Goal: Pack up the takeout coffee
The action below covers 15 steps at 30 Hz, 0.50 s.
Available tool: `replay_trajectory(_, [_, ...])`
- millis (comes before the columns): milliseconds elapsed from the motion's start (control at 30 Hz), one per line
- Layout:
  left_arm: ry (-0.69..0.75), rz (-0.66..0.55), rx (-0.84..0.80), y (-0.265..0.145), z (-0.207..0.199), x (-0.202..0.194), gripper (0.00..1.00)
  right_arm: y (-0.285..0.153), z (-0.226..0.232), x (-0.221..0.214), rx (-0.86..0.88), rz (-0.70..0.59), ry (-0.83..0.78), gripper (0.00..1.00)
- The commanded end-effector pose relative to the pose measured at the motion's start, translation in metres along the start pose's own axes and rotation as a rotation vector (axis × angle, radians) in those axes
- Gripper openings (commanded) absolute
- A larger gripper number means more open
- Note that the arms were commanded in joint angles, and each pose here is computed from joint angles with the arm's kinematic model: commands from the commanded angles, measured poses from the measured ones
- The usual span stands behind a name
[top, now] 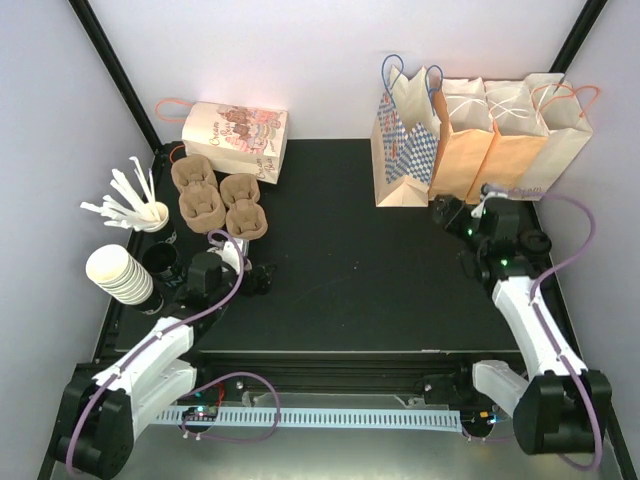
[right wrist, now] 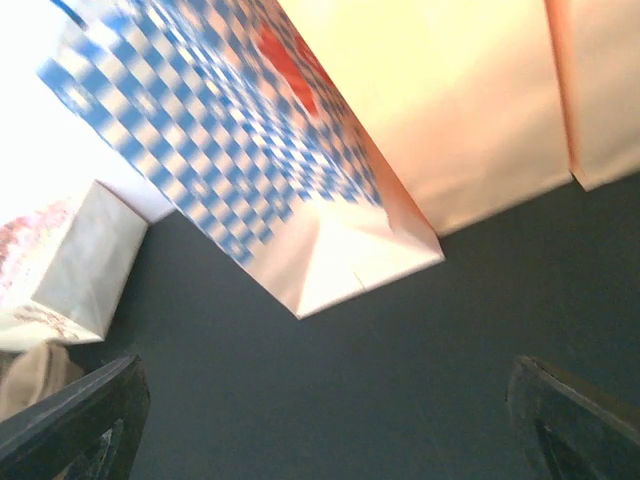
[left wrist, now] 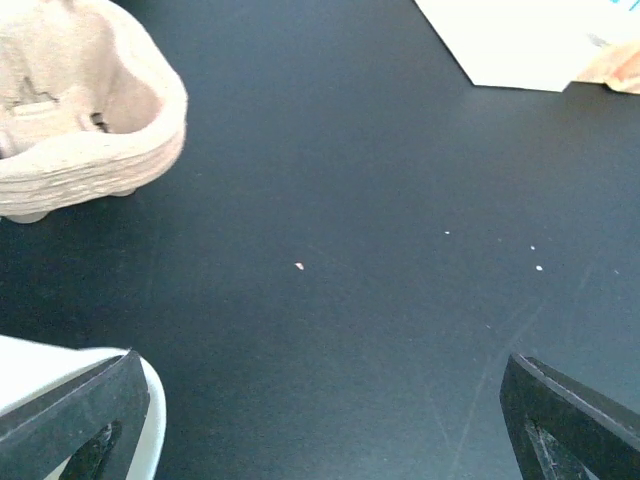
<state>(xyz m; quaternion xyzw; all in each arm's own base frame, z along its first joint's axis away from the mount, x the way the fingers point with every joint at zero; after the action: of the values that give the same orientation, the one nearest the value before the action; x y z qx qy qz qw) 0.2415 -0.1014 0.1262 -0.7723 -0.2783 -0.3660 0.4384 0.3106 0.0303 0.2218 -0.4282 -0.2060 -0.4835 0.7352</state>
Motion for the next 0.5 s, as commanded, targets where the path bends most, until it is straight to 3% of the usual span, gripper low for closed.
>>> replay_trajectory(0, [0.073,-0.059,-0.082,-0.002,-0.019,0.022,0.99,0.009,0.025,0.034,0.006,0.024,-0.007,1.00])
replay_trajectory(200, [0.088,-0.074,-0.095,-0.004,-0.021,0.021,0.99,0.029,0.069,0.099,0.026,0.017,-0.015,1.00])
replay_trajectory(467, [0.141,-0.122,-0.171,-0.013,-0.035,0.025,0.99,0.055,0.111,0.139,0.036,0.081,-0.137,1.00])
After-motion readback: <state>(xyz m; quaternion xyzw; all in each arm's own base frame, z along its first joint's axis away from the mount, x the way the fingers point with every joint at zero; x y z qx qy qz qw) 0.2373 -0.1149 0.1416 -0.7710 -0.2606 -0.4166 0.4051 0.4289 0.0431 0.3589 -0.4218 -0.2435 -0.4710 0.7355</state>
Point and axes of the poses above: each gripper's point midway between its finger pads, its own y axis out along the fingers, its own z axis along the line the jaws close on, x = y × z, the point moved 4 cm from there along -y, back along the fingers, and after that the axes turned 1 degree about y, right-handed, at the moved point
